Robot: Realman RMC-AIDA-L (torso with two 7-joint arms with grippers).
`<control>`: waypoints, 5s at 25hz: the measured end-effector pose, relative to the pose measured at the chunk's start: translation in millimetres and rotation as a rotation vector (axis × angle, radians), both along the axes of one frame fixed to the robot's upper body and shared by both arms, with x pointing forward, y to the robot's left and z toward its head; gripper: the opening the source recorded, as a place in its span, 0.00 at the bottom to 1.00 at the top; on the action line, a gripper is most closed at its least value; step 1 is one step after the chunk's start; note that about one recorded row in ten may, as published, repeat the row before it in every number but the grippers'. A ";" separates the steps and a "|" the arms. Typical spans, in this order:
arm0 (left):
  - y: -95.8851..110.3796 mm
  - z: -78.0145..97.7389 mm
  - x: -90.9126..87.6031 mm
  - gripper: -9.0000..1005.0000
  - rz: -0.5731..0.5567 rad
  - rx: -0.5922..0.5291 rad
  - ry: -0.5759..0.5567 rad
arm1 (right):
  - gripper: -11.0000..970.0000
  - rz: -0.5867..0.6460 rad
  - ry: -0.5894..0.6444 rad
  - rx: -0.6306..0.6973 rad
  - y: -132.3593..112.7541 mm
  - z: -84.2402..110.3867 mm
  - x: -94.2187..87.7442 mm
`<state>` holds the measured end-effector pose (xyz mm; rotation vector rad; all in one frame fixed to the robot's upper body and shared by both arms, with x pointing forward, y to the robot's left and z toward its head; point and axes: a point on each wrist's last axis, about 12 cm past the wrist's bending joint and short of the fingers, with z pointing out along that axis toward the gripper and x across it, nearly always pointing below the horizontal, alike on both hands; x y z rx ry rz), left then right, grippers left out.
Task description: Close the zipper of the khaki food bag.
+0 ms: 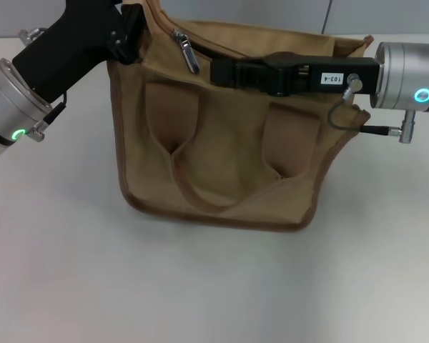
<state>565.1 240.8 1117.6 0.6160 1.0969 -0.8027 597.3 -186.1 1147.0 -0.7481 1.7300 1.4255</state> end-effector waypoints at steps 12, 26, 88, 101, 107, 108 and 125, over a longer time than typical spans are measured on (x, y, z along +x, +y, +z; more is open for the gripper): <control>-2.3 0.4 -0.3 0.01 -0.010 -0.002 -0.003 | 0.25 0.003 -0.041 -0.043 19.3 3.5 9.7; -6.7 1.5 0.3 0.01 -0.026 -0.006 -0.006 | 0.20 0.015 -0.046 -0.021 37.8 11.2 16.1; 89.1 -30.5 -47.4 0.16 0.245 -0.041 0.195 | 0.77 0.068 -0.437 -0.123 -91.0 -68.3 -107.8; 138.2 1.9 -94.3 0.79 -0.158 0.144 0.333 | 0.77 0.089 -0.452 -0.120 -80.2 -64.3 -96.0; 95.6 -11.3 -97.5 0.83 -0.409 0.248 0.390 | 0.77 0.119 -0.454 -0.107 -72.6 -63.4 -94.6; 86.8 -14.9 -97.0 0.83 -0.444 0.264 0.398 | 0.77 0.119 -0.454 -0.107 -72.6 -63.4 -94.6; 48.4 -36.1 -89.4 0.83 -0.510 0.368 0.424 | 0.77 0.164 -0.436 -0.080 -58.0 -68.7 -95.1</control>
